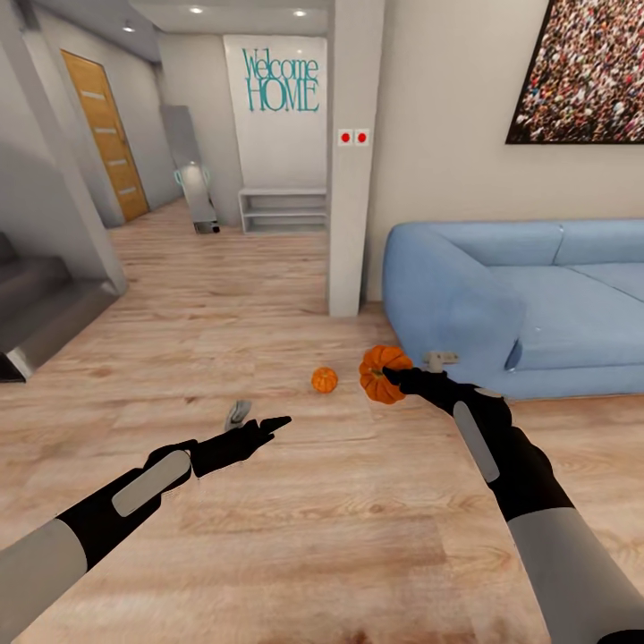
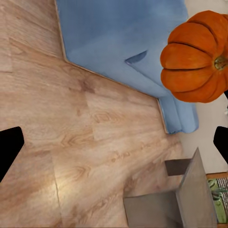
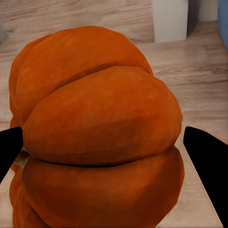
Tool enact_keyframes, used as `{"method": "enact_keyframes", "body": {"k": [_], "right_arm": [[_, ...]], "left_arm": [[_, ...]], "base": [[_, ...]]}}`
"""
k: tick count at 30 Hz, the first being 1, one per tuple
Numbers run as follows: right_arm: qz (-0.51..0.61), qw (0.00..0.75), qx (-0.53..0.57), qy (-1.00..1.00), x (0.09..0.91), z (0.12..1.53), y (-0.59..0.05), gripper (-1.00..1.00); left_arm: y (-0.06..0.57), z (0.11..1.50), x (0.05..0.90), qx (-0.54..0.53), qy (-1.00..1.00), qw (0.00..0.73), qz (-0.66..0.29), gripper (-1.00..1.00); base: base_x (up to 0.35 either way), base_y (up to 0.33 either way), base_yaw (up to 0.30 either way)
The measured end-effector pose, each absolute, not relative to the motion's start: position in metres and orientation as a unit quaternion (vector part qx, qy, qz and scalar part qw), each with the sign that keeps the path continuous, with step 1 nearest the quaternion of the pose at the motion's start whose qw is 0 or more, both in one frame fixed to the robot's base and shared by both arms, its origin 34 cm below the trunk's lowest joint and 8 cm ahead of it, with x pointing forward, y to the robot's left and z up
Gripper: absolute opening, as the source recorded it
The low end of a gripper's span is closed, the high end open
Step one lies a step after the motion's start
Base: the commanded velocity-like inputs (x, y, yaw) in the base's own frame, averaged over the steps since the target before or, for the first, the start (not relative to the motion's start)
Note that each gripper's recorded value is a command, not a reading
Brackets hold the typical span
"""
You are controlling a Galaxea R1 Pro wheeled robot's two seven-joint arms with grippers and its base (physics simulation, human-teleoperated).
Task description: Place each of the two pumpkins and all three candles from the living room inside a cabinet in the living room (use any cabinet), then make sure every cabinet is closed, and position the cauldron so it is next to a table in the living room.
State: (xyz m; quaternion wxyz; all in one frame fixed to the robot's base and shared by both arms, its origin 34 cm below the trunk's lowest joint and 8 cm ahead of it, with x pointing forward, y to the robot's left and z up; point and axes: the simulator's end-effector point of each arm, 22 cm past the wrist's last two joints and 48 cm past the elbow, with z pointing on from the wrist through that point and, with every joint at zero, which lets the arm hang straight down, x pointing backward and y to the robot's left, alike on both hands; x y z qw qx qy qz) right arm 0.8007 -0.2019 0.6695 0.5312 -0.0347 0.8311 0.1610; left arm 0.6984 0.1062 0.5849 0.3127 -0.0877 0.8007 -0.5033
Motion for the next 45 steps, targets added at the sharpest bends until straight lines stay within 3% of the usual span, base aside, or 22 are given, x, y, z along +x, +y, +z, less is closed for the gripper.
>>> {"method": "enact_keyframes", "body": {"k": [22, 25, 27, 31, 45], "right_arm": [[0.161, 0.546, -0.039, 0.821, 0.802, 0.687, -0.203, -1.00], [0.208, 0.535, -0.040, 0.818, 0.796, 0.691, -0.187, -1.00], [0.296, 0.501, -0.042, 0.812, 0.780, 0.697, -0.163, -1.00], [0.369, 0.485, -0.060, 0.791, 0.763, 0.716, -0.173, -1.00], [0.434, 0.477, -0.098, 0.758, 0.744, 0.737, -0.159, -1.00]], "left_arm": [[0.107, 0.584, 0.699, -0.088, 0.801, 0.313, -0.502, 1.00], [0.108, 0.584, 0.699, -0.088, 0.801, 0.313, -0.502, 1.00], [0.108, 0.584, 0.699, -0.088, 0.801, 0.313, -0.502, 1.00], [0.107, 0.584, 0.698, -0.088, 0.802, 0.312, -0.502, 1.00], [0.107, 0.583, 0.699, -0.089, 0.802, 0.312, -0.502, 1.00]], "base": [[0.337, 0.107, 0.000], [0.337, 0.107, 0.000], [0.337, 0.108, 0.000], [0.337, 0.108, 0.000], [0.337, 0.108, 0.000]]}}
